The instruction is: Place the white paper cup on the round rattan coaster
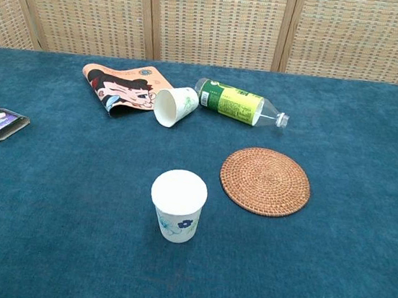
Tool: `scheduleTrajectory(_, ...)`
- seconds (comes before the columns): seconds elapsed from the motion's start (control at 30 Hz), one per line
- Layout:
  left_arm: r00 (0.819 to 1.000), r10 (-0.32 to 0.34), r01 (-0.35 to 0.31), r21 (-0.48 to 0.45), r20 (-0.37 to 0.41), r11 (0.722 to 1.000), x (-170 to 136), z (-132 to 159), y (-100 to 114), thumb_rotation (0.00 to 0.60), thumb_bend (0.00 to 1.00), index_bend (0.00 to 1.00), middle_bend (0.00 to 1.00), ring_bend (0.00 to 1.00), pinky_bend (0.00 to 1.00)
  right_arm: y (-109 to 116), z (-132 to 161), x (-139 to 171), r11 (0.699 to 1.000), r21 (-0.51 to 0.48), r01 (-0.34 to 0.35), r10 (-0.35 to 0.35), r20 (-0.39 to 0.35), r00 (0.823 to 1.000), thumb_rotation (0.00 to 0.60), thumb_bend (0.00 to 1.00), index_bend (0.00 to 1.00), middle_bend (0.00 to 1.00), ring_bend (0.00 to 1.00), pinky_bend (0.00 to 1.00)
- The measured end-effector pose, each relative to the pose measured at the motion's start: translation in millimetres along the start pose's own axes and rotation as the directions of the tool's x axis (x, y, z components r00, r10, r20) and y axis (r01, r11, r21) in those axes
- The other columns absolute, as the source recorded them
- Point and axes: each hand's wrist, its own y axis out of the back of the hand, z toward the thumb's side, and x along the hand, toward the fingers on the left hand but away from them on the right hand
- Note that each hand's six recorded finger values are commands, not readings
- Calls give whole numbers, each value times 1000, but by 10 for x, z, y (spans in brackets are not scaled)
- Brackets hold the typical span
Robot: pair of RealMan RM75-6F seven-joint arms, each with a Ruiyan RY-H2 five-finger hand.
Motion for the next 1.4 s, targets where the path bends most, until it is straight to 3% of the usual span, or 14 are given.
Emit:
scheduleTrajectory(1.07,1000,8,-8,6,-2,1000,27,-3,32,0,56,0,0,0,0,-3,53,60,1000,-15,-27,26,-23,999,600,1,27,0,0,0)
scheduleTrajectory(1.4,1000,10,-10,5,-3,1000,27,-9,31,0,57,0,0,0,0,-2,102,47,999,-41,-30,28,-44,999,600,1,95,0,0,0)
